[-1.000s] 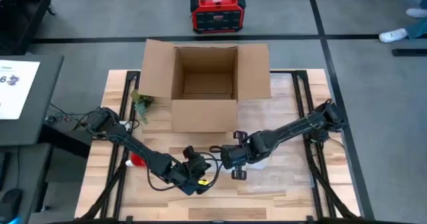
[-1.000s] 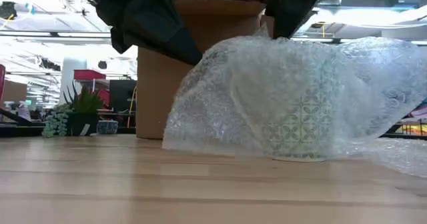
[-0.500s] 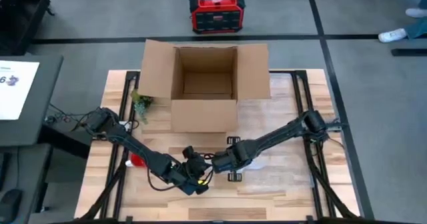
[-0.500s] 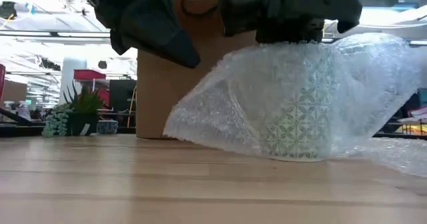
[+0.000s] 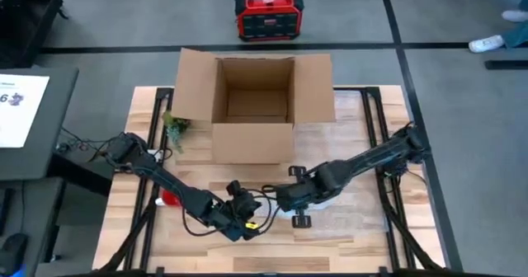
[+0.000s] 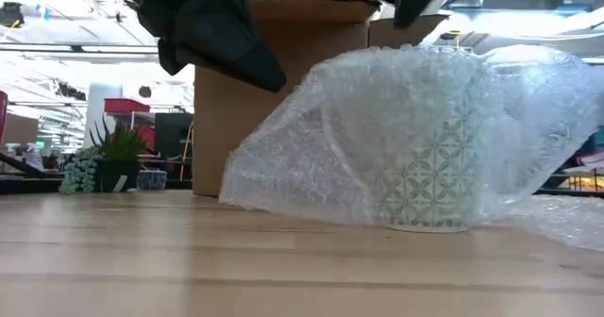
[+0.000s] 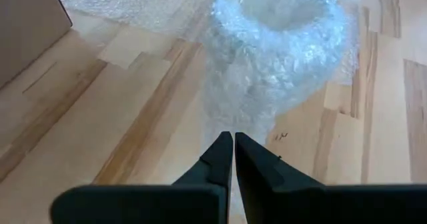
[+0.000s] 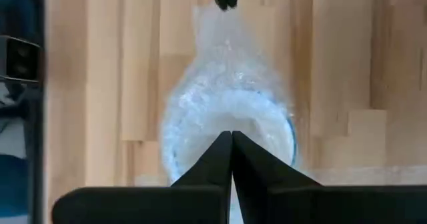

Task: Wrap mug
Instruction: Pack the white mug with the bubble wrap

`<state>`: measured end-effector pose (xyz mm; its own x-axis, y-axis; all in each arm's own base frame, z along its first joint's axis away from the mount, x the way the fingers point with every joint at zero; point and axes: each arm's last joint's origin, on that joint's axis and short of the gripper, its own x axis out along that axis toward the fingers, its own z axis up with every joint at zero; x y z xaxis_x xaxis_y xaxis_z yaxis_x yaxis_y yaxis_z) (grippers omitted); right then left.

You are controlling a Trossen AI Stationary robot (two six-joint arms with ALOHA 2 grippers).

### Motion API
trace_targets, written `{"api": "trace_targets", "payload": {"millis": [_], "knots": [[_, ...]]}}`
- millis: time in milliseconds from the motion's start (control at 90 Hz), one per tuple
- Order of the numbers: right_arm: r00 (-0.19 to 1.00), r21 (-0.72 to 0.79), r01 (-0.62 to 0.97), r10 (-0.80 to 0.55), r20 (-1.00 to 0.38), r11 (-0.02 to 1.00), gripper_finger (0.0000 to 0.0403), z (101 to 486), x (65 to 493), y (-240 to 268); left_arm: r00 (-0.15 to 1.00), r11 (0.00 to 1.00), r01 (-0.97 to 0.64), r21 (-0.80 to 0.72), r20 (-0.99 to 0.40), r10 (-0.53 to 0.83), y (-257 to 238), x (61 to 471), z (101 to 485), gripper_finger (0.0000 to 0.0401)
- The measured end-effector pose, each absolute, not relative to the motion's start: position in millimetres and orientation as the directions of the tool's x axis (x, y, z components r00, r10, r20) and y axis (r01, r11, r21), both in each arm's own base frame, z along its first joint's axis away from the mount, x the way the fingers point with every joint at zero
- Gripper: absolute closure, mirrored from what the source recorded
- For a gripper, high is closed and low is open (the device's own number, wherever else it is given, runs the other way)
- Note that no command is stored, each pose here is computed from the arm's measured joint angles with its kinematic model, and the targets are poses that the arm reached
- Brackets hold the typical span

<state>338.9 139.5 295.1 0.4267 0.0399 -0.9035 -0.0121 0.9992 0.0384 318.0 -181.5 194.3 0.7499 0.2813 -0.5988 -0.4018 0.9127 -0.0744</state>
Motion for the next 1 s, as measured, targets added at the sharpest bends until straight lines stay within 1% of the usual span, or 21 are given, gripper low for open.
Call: {"api": "trace_targets", "payload": {"millis": [100, 189, 289, 511, 633, 711, 778, 922, 1000], "knots": [[0.501, -0.019, 0.035, -0.034, -0.865, 0.999, 0.0403, 308, 332, 139, 0.749, 0.913, -0.402, -0.074, -0.600, 0.281, -181, 318, 194, 0.0401], [0.500, -0.023, 0.046, -0.043, -0.865, 0.999, 0.0403, 297, 336, 138, 0.749, 0.913, -0.402, -0.074, -0.600, 0.281, -181, 318, 194, 0.0401], [0.434, -0.021, 0.027, -0.030, -0.901, 0.999, 0.0403, 264, 349, 140, 0.749, 0.913, -0.400, -0.075, -0.601, 0.279, -182, 318, 194, 0.0401], [0.268, 0.042, -0.044, 0.052, -0.962, 0.998, 0.0403, 189, 376, 144, 0.748, 0.914, -0.400, -0.074, -0.602, 0.279, -182, 318, 194, 0.0401], [0.216, 0.041, -0.058, 0.053, -0.975, 0.997, 0.0403, 169, 382, 143, 0.748, 0.914, -0.400, -0.073, -0.602, 0.279, -181, 318, 194, 0.0401], [0.206, 0.042, -0.062, 0.054, -0.977, 0.997, 0.0403, 168, 382, 142, 0.747, 0.914, -0.400, -0.072, -0.603, 0.280, -181, 318, 194, 0.0401], [0.220, 0.045, -0.062, 0.057, -0.974, 0.997, 0.0403, 177, 379, 141, 0.747, 0.914, -0.400, -0.072, -0.603, 0.280, -181, 318, 194, 0.0401], [0.296, 0.058, -0.055, 0.072, -0.953, 0.997, 0.0403, 215, 370, 141, 0.748, 0.914, -0.400, -0.074, -0.602, 0.279, -182, 318, 194, 0.0401], [0.380, 0.080, -0.040, 0.089, -0.921, 0.996, 0.0403, 247, 362, 140, 0.749, 0.914, -0.399, -0.075, -0.601, 0.278, -182, 318, 194, 0.0401]]}}
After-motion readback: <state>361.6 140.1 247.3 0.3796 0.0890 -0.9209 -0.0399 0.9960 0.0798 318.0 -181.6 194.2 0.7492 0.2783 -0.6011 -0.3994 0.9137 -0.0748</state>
